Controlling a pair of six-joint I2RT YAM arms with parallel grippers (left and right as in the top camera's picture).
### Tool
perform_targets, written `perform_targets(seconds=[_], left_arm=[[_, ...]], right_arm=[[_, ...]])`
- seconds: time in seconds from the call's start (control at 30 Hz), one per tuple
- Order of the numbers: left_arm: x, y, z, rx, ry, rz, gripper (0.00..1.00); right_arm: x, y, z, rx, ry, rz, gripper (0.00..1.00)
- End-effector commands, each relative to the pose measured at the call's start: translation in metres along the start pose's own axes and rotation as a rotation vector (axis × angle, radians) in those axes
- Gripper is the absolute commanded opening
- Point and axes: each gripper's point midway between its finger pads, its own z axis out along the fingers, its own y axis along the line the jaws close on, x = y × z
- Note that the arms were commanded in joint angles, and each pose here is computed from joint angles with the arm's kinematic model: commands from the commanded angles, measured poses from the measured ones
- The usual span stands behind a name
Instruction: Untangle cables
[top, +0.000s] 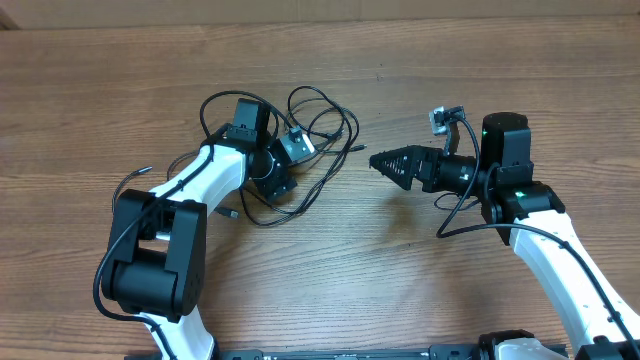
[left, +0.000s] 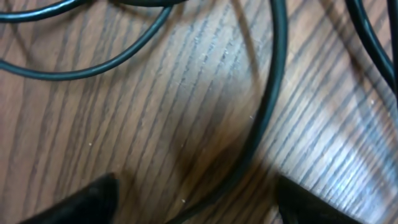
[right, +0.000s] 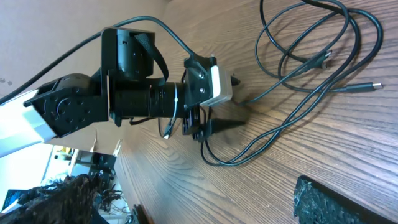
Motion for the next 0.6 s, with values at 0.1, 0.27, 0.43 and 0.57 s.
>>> perform_targets(seconds=[0.1,0.27,0.43,0.57], left_arm=[[0.000,0.002,0.003,0.000,0.005,0.014,0.47],[0.000,0.001,0.003,0.000,0.006,0.002,0.04],[-0.003,0.006,-0.008,-0.021,0.010,-0.014,0.04],[-0.009,0.025,-0.037,-0.099,0.043,-0.041,0.04]], right_arm=[[-0.002,0.000,0.001,0.003,-0.005,0.016,1.00],[-0.001,0.000,0.001,0.004,-0.003,0.019,1.00],[0.002,-0.001,0.001,0.009,0.008,0.034,1.00],[0.002,-0.002,0.001,0.010,0.009,0.035,1.00]])
